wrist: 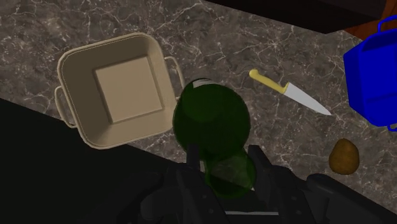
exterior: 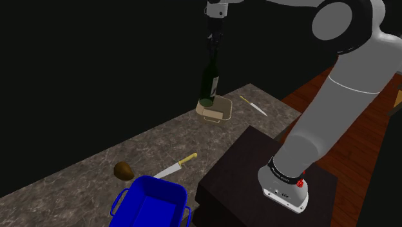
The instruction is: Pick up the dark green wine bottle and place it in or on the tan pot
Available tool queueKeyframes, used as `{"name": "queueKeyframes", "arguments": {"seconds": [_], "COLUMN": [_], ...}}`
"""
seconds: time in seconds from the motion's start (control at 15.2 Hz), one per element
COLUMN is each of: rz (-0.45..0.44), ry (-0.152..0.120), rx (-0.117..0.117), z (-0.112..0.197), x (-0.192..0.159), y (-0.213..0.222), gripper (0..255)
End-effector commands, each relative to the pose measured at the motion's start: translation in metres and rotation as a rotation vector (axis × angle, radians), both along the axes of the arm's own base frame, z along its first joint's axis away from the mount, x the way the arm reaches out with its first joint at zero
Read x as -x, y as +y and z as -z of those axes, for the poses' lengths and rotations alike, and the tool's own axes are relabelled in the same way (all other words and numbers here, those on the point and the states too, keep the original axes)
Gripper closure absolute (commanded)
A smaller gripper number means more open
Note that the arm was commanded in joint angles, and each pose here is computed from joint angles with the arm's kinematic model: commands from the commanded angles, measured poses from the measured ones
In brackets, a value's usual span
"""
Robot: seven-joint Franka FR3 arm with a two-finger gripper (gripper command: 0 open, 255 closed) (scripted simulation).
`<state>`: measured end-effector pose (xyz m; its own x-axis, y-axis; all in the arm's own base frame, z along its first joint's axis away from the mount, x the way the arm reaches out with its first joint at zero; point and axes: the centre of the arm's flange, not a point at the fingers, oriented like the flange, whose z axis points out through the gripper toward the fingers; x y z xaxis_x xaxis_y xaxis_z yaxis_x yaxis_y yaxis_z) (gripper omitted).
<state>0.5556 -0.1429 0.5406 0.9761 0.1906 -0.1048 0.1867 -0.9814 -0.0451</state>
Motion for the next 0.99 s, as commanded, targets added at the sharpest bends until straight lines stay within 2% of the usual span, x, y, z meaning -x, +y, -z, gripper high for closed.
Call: {"name": "queueKeyframes", "arguments": {"seconds": [0.0,0.79,0.92], "rz": [-0.001,-0.001,-0.001], "ry": [0.0,0.0,0.0], "rx": [0.0,0.0,0.0], "z": [-0.005,-0.05,-0.047], "x": [-0.003,-0.022,-0.023], "y": [-0.024,-0.175,-0.181], "gripper": [255,255,255]}}
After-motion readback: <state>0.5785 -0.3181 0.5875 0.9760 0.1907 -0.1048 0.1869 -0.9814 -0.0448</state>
